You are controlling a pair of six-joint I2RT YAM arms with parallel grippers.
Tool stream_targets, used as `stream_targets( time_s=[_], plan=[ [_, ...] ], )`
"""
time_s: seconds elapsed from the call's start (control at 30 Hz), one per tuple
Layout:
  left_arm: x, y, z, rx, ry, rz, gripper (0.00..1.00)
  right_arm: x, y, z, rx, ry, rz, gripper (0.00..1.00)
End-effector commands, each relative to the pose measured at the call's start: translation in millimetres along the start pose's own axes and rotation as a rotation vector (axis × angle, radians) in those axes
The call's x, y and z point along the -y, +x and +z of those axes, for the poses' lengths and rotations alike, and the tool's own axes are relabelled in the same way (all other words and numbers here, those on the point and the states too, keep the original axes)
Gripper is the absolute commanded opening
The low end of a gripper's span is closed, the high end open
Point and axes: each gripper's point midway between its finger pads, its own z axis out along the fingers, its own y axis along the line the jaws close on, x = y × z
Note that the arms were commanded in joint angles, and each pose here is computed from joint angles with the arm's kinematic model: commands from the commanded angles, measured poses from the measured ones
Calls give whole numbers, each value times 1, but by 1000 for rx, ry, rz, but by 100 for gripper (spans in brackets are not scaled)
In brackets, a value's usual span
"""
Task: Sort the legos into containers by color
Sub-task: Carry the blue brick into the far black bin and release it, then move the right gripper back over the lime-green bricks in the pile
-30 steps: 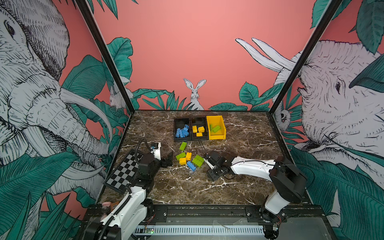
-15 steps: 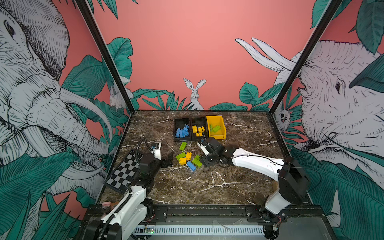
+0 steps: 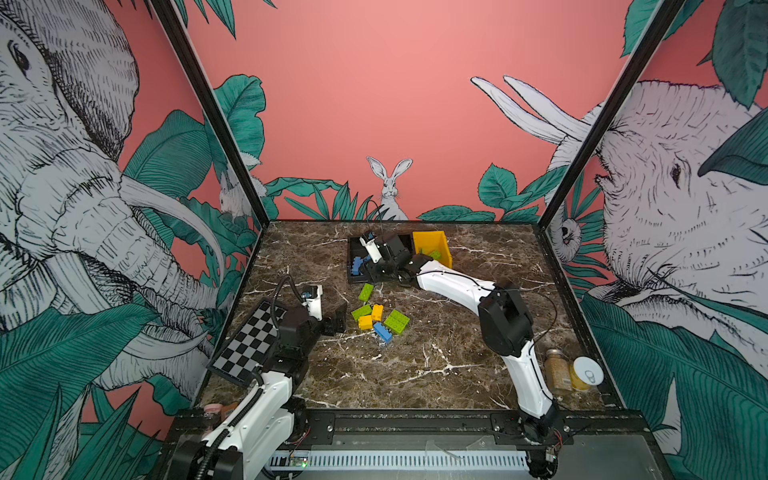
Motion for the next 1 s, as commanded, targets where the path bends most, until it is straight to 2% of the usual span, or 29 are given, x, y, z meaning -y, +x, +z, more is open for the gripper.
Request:
stream_targets(
  time_s=[0.0,0.17,0.4,0.47,0.57,0.7,0.83,0.97],
  plan=[
    [6,-12,-1,37,27,-7,99,17,-31,10,102,4,39,45],
    [6,-12,-1,35,24,-5,99,36,-37,37,140,14,93,45],
    [5,-12,-1,38,20,-6,99,31,-43,66,146,-30,102,47],
    [5,-12,-1,37,21,-6,99,31,-43,71,140,-35,108,50],
    [6,-13,-1,39,22,-6,99,29,-44,73,135,-41,106,62],
    [6,-12,-1,37,24,-7,99,23,-55,61,143,-68,106,76],
    [6,-13,-2,38,26,-7,99,15,-69,35,158,-102,98,80],
    [5,-14,-3,43,21,-3,99,10,-79,-9,166,-108,76,79]
  ],
)
